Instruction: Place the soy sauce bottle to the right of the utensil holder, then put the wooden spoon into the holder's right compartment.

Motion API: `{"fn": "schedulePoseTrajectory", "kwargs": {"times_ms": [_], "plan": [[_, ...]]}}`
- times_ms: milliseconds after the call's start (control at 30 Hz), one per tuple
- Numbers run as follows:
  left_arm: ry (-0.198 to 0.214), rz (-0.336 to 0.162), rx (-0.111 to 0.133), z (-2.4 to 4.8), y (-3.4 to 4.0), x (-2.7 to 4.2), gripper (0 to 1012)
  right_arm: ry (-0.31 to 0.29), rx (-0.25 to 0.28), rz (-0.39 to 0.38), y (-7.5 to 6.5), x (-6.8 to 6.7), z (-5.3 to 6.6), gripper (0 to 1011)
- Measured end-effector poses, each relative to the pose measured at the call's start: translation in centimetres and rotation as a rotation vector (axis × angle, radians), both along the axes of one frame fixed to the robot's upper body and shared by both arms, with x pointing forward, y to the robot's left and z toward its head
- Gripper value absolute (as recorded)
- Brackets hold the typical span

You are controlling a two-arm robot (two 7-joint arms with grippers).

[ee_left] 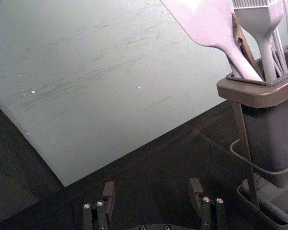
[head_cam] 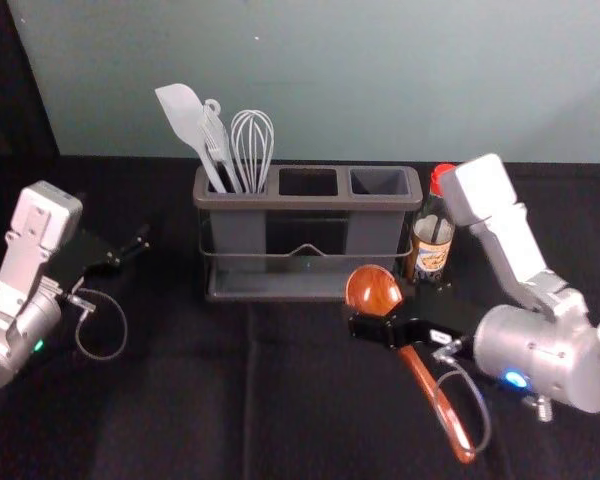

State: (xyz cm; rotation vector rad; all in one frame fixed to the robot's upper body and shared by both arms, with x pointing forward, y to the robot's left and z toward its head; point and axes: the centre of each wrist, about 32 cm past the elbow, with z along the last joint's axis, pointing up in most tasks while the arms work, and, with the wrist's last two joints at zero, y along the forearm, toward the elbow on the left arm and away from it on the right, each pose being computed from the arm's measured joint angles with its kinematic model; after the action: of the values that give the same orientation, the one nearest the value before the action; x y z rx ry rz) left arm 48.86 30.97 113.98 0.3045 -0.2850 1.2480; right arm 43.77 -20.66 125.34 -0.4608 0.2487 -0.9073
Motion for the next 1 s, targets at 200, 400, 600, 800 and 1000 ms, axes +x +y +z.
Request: {"fn": "schedulePoseTrajectory", "kwargs": {"times_ms": [200, 400, 600, 800, 1000], "plan": [[0.000, 0.000, 0.000, 0.00, 0.00, 0.00, 1005, -0.136, 0.082, 0.067, -2.1, -1.3, -0.5, 837], [0.000, 0.000, 0.000, 0.00, 0.00, 0.00, 1005, -0.333, 0.182, 0.091, -3.8, -2.3, -2.1, 837], [0.000, 0.000, 0.000, 0.00, 0.00, 0.00, 1005, -0.555, 0.278, 0.062, -4.4, -3.3, -4.7, 836], [0.000, 0.000, 0.000, 0.00, 0.00, 0.00, 1005, -0.761, 0.328, -0.007, -4.0, -3.9, -7.1, 837], [0.000, 0.000, 0.000, 0.00, 0.00, 0.00, 1005, -0.820, 0.350, -0.033, -3.7, -4.0, -7.8, 836]]}}
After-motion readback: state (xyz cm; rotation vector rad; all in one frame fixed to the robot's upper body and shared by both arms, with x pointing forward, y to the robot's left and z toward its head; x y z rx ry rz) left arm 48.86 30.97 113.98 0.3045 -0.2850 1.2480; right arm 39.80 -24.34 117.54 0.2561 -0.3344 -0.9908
